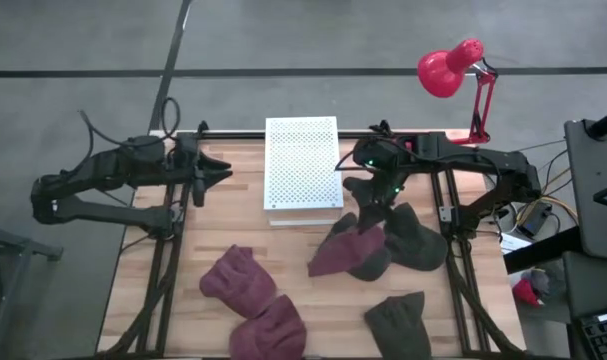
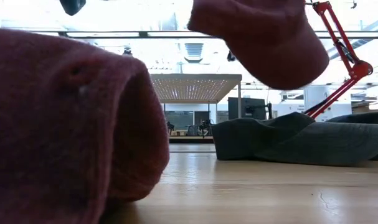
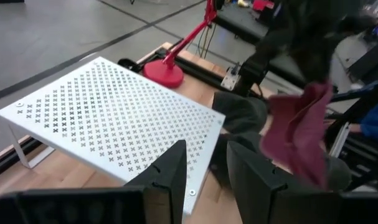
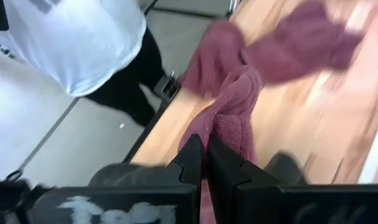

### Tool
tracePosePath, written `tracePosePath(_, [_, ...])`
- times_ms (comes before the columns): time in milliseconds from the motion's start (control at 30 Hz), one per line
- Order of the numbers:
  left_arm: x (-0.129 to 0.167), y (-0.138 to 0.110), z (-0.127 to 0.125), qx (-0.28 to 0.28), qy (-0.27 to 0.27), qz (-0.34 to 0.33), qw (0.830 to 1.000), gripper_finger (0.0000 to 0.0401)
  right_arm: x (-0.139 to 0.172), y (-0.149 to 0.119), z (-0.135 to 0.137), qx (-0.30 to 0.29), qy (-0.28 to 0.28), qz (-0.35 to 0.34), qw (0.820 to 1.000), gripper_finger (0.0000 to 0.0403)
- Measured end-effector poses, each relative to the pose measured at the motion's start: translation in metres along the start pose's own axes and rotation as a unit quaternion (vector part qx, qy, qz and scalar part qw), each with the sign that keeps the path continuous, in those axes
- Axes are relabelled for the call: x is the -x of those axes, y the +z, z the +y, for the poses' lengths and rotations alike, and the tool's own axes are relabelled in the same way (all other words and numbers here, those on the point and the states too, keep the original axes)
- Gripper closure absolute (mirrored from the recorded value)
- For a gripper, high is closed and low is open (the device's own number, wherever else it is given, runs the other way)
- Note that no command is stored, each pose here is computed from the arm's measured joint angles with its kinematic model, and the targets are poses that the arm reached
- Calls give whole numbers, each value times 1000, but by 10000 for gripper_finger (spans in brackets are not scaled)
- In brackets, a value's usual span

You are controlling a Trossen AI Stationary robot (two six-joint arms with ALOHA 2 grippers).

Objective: Pick & Place hat
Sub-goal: Put the top right red cap on the shelf

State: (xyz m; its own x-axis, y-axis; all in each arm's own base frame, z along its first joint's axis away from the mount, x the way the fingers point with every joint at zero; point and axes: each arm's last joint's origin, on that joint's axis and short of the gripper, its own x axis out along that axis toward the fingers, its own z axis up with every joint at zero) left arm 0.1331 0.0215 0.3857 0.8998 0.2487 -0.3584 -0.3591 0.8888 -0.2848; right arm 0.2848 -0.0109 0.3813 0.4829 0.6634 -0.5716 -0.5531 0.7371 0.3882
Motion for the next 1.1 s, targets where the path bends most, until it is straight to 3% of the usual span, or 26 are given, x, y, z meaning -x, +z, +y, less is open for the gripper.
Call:
tracePosePath(433, [1, 3, -1, -46, -7, -18, 999, 289, 44, 37, -24, 83, -124, -158, 976, 394])
tracePosePath(600, [2, 5, -1, -71, -8, -26, 997, 289, 53, 43, -46, 74, -164, -201, 963, 394])
tracePosePath(833, [5, 10, -3, -119, -14, -60, 991, 289, 52, 42, -97, 37, -192, -223, 955, 394])
tracePosePath(1100, [21, 14, -2, -144, -19, -103, 984, 289, 59, 23, -161, -35, -253, -216, 942, 394])
